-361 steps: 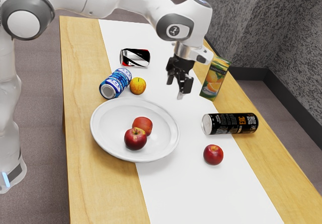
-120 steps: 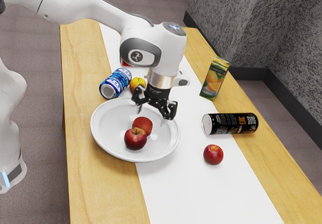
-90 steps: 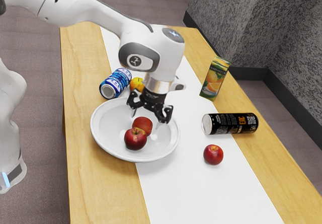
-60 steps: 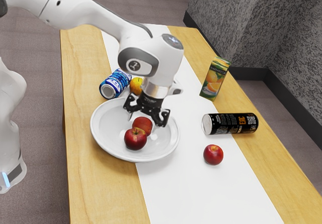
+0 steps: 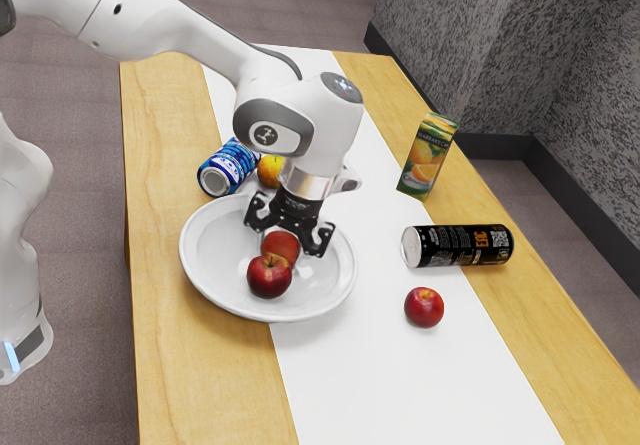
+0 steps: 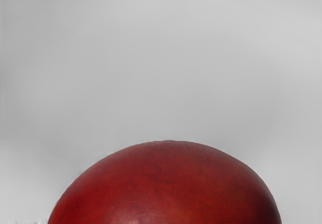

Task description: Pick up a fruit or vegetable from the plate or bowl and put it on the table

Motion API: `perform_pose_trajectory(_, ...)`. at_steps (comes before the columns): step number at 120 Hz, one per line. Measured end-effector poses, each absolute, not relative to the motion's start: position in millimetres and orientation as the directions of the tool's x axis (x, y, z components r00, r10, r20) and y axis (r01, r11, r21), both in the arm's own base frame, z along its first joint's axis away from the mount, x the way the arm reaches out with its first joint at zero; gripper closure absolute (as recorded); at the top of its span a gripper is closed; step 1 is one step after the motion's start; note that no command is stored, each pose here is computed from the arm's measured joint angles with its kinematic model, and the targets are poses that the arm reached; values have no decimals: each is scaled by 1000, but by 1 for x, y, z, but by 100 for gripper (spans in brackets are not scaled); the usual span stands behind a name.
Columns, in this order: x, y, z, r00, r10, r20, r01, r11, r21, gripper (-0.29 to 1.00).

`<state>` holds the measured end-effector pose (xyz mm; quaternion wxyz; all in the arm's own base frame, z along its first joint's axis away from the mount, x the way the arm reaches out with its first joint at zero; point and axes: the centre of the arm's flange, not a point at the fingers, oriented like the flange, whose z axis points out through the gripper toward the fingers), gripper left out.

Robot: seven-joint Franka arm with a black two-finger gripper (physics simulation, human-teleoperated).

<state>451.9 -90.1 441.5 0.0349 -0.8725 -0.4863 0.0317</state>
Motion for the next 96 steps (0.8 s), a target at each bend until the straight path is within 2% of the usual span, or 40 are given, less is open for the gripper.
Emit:
perform_pose_trajectory(18, 452, -90, 442, 518, 855, -19, 851, -518, -92, 35)
perform_pose_trajectory(32, 452, -91, 445, 518, 855, -13, 851, -517, -90, 32)
perform_pose_trajectory(49, 452, -91, 456, 521, 853, 6, 851, -519, -75, 36)
perform_pose_trajectory(81, 465, -75, 529, 511, 852, 112, 858, -513, -17, 36)
perform_pose_trajectory(96, 498, -76, 571, 502, 846, 179, 862, -507, -20, 35)
